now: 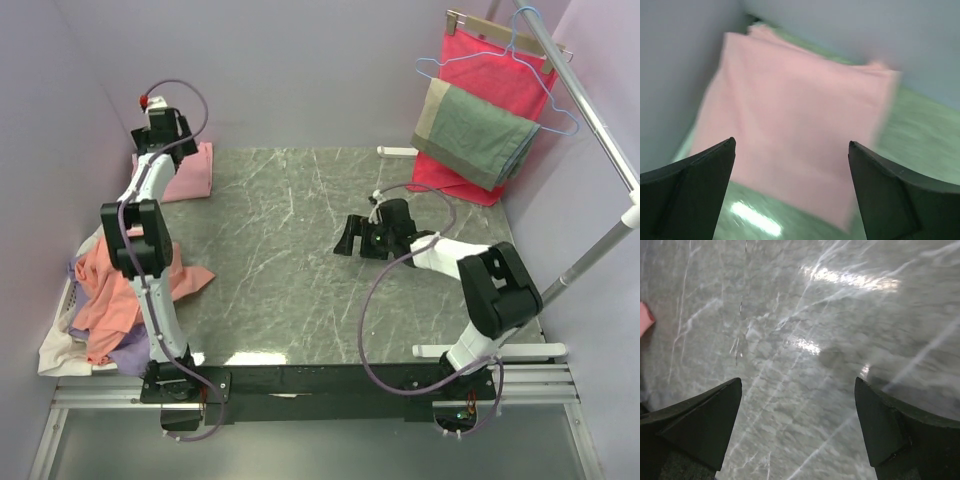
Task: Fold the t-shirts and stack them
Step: Put the neatly folded tshirt into the corner of the board with the left arm
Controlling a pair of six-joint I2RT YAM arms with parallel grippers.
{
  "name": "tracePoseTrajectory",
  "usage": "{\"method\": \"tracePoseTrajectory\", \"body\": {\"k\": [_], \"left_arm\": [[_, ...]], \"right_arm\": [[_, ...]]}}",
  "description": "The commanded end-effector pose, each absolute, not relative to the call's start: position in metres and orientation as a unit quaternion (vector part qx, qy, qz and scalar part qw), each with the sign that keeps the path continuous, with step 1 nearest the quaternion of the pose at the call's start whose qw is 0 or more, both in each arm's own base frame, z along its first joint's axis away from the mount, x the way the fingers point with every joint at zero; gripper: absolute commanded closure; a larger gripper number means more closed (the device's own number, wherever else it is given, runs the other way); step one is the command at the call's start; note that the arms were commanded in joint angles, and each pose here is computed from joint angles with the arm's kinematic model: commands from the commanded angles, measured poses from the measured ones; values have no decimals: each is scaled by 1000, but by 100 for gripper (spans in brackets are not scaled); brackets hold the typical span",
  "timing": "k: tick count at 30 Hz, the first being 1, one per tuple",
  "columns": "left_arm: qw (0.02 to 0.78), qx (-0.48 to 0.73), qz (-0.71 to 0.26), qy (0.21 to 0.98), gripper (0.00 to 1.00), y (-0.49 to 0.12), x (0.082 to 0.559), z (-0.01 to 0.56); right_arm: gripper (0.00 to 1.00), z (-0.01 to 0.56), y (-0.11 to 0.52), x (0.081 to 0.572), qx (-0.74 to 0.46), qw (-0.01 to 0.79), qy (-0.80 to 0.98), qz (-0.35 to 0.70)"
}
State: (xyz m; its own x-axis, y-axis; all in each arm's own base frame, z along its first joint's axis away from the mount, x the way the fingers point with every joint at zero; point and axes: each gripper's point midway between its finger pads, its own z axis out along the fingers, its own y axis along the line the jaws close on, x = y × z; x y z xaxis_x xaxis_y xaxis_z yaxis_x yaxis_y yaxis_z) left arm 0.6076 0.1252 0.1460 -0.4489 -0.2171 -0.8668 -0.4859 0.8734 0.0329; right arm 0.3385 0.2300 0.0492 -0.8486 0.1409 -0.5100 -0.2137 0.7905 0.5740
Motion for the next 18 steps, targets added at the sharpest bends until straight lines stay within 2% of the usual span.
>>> {"method": "tracePoseTrajectory", "body": {"k": [1, 3, 4, 5, 7, 8, 11, 12, 13, 15, 18], "left_arm": [[564, -201, 28, 800, 1, 48, 583, 242], [577, -178, -3, 797, 0, 7, 557, 252], [561, -170, -1, 810, 1, -4, 541, 230], [584, -159, -17, 796, 1, -27, 526, 254], [572, -148, -56, 805, 0, -55, 503, 240], [584, -136, -83, 796, 1, -78, 485, 256], [590, -123, -92, 793, 1, -111, 439, 248], [601, -122, -107, 783, 0, -118, 432, 254], [588, -119, -113, 792, 0, -122, 418, 235], [606, -109, -145, 775, 1, -135, 394, 246], [608, -124, -138, 772, 1, -126, 371, 235]], "right_arm": [[0, 86, 201, 354, -15, 364, 895, 256], [0, 90, 191, 353, -7, 378, 895, 237], [0, 98, 187, 352, -5, 392, 890, 232], [0, 99, 182, 351, 0, 396, 890, 223], [0, 109, 168, 349, 13, 422, 884, 199], [0, 113, 163, 348, 19, 432, 881, 190], [0, 128, 143, 342, 42, 470, 866, 165], [0, 124, 137, 335, 46, 472, 866, 157], [0, 136, 129, 334, 55, 494, 855, 149], [0, 135, 122, 327, 62, 503, 850, 142], [0, 141, 113, 320, 71, 520, 840, 135]]}}
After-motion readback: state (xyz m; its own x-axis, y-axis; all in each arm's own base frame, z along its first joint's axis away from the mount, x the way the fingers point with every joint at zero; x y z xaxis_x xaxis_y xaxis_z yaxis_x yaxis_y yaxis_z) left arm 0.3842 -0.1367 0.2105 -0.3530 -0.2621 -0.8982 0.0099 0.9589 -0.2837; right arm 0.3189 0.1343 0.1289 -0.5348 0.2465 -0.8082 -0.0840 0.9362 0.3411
